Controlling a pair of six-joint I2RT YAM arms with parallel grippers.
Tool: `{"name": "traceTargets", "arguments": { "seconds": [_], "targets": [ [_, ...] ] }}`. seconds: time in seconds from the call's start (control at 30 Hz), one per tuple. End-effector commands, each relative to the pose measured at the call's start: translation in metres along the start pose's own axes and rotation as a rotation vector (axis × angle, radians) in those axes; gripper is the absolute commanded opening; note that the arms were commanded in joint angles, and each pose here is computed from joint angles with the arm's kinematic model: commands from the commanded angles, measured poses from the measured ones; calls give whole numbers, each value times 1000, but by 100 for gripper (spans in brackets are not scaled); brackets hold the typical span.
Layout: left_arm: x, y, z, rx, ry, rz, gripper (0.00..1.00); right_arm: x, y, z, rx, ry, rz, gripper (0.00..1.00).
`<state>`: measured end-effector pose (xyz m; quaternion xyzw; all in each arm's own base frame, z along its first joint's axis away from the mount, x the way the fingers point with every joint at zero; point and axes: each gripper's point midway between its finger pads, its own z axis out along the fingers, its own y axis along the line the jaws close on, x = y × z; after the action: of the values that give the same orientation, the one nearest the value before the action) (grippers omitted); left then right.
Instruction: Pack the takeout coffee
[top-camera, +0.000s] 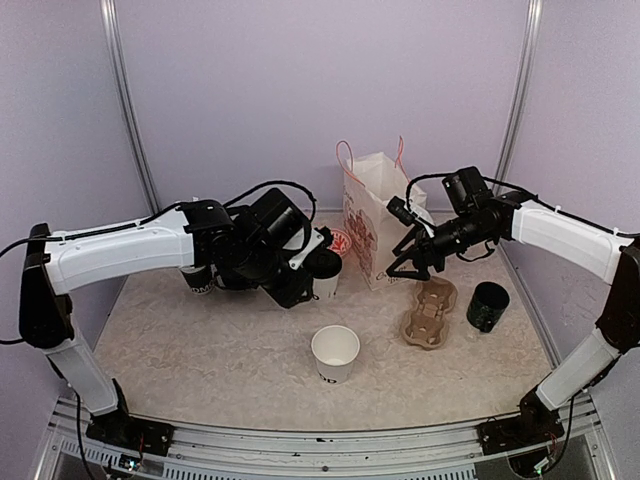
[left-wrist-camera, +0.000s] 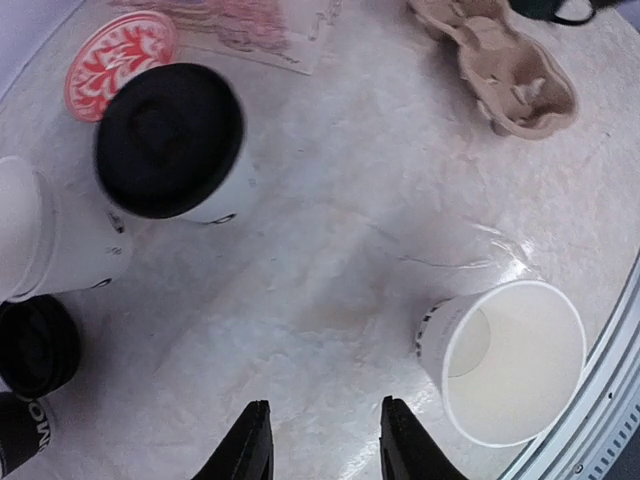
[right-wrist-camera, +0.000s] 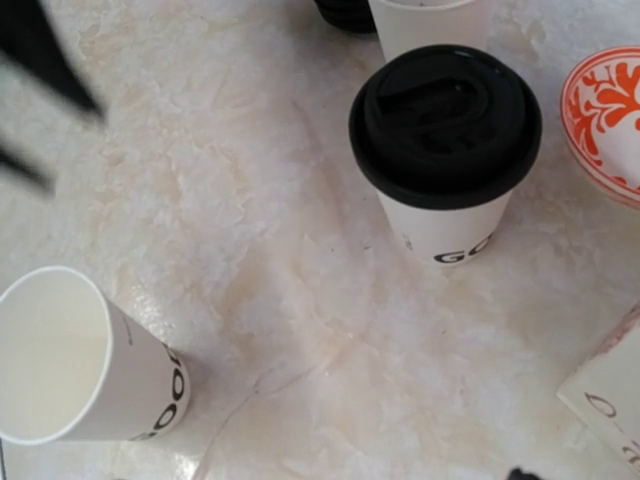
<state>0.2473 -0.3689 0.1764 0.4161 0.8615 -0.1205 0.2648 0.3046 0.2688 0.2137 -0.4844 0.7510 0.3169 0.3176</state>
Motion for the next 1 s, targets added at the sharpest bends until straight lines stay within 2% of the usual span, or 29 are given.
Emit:
{"name": "traceTargets", "arguments": {
  "seconds": [0.0,0.2,0.47,0.6,0.97],
  "targets": [
    [17,73,-21,-226,46,-131,39,-4,4,-3,-12,-22,-20,79],
    [46,125,-18,-356,107,-139,49,-3,5,-4,-12,-23,-24,79],
    [67,167,15,-381,159,-127,49,-3,7,-7,-6,-26,-30,79],
    [70,178,30,-404,167,-75,49,-1,8,-8,-4,-24,-32,79],
    [80,211,57,-464,240,-88,48,3,7,-4,-12,-16,-25,79]
  ]
}}
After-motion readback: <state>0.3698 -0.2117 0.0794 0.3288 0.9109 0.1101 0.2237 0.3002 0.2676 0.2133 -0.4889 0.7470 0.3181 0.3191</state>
